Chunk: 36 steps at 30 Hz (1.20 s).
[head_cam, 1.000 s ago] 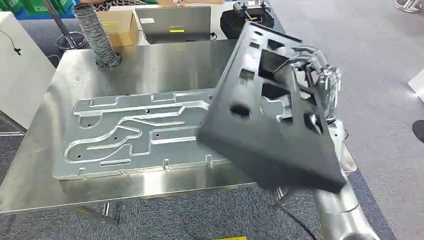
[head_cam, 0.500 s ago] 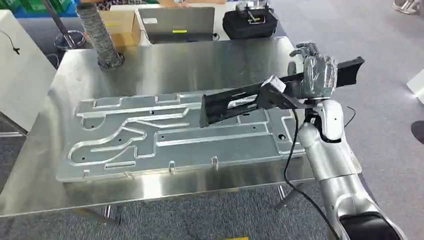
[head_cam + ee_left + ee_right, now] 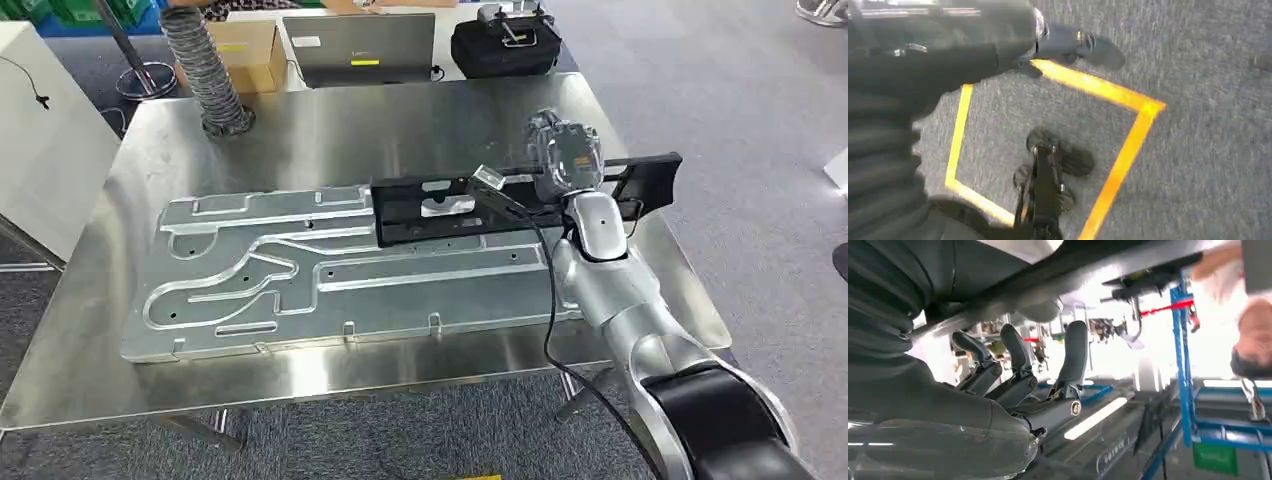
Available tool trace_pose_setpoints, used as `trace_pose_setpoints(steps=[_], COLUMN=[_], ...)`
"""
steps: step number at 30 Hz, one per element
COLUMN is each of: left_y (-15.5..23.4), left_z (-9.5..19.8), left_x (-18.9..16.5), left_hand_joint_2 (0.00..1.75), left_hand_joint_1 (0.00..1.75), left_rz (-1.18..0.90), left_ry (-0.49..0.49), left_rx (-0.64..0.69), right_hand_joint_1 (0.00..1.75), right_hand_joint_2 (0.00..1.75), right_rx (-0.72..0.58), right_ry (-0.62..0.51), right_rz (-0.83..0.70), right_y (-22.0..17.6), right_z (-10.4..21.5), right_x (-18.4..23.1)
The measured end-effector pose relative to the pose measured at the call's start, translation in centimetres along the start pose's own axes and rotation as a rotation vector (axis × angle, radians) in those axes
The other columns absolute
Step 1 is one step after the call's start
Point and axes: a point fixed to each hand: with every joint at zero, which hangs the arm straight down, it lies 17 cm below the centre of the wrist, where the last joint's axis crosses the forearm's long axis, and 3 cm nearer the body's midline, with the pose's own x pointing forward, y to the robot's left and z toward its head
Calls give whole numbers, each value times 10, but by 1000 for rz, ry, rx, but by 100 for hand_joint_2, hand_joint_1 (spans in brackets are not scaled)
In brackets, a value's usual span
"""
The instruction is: Take the parts from the cabinet and place them on the table.
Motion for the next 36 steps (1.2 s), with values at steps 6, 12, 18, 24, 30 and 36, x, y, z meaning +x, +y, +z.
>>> trace_pose_setpoints(steps=[6,12,18,24,30,36], left_y=[-1,1,3,4,-1,-2], left_z=[1,1,1,1,2,2], left_x=[6,5,0,-3,-5,-4], left_hand_joint_2=[175,175,0,0,0,0], left_hand_joint_1=[0,0,0,0,0,0], left_rz=[-8,-14,-35,-73,-84,-76], left_ry=[-40,-42,-29,-15,-13,-18], left_rx=[-4,5,11,16,11,5], right_hand_joint_1=[0,0,0,0,0,0], right_hand_joint_2=[0,0,0,0,0,0], right_rx=[111,146,168,201,206,260], right_ry=[7,-1,5,10,18,18], right_rz=[-24,-46,-69,-71,-61,-30], right_y=[28,37,44,54,44,41], right_z=[-1,-2,1,7,-6,-18], right_x=[18,26,23,19,10,1])
